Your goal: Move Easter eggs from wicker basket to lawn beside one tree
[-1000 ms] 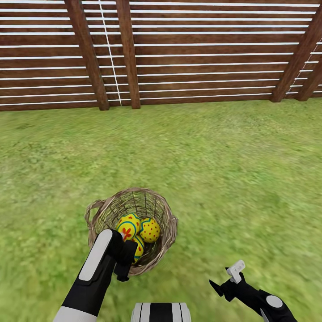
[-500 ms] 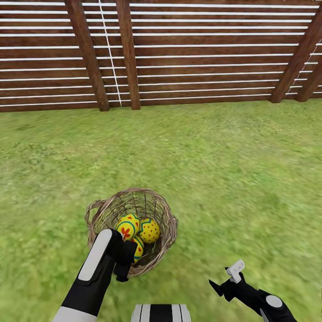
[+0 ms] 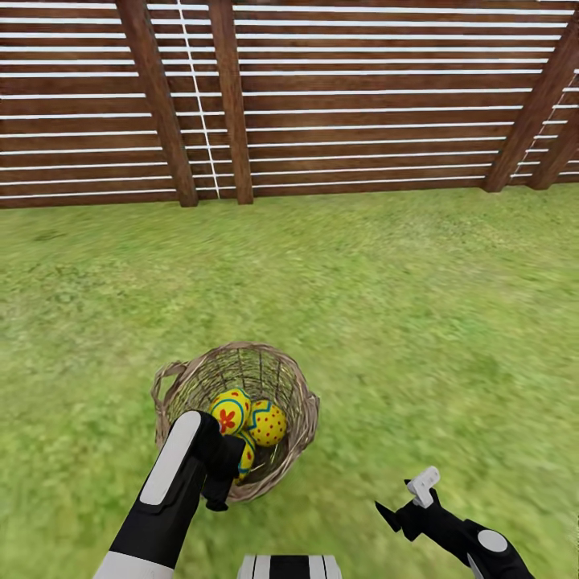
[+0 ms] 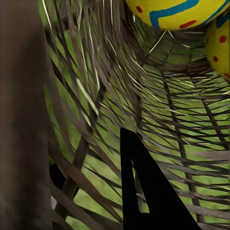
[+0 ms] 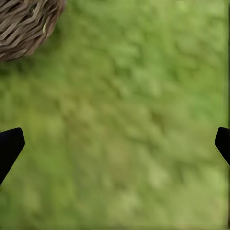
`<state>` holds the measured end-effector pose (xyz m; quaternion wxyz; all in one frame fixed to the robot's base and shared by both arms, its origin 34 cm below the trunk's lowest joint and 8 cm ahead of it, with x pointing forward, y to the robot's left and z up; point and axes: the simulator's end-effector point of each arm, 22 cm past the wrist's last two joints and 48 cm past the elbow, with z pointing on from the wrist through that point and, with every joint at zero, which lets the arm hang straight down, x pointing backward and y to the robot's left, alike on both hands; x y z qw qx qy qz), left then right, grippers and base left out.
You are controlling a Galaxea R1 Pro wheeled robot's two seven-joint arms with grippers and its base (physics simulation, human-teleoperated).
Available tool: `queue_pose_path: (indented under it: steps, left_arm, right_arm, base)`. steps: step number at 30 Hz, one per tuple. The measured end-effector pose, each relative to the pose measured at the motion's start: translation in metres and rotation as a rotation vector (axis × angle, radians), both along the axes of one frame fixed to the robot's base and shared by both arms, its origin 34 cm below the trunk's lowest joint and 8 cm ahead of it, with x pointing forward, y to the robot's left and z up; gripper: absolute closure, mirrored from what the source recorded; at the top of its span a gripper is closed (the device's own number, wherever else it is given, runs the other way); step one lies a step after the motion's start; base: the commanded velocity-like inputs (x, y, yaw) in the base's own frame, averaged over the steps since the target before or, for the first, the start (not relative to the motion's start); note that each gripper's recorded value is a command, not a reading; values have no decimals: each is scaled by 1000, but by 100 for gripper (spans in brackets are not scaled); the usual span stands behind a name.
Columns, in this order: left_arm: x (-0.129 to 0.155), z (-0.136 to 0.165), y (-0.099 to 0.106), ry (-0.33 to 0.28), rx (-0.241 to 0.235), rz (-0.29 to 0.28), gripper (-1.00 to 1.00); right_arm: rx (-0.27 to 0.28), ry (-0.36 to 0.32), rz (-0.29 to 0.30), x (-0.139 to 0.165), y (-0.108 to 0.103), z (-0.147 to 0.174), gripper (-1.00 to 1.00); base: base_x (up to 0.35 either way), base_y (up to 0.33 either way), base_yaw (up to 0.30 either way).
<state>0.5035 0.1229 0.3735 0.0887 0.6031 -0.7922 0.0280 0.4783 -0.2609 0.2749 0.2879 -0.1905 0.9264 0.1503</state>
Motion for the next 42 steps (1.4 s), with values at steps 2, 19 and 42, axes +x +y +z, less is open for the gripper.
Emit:
queue_pose_path:
  steps: [2,19,42]
  left_arm:
    - [1,5,0,0,0,0,100]
    - [7,47,0,7,3,-8,100]
    - [11,98,-2,26,2,-76,100]
  right_arm:
    - [0,-1,0,1,0,5,-100]
    - [3,-18,-4,15,0,48,-100]
    - [3,-14,-3,24,3,96,-100]
  base:
    - [0,0,0]
    - [0,0,0]
    - [0,0,0]
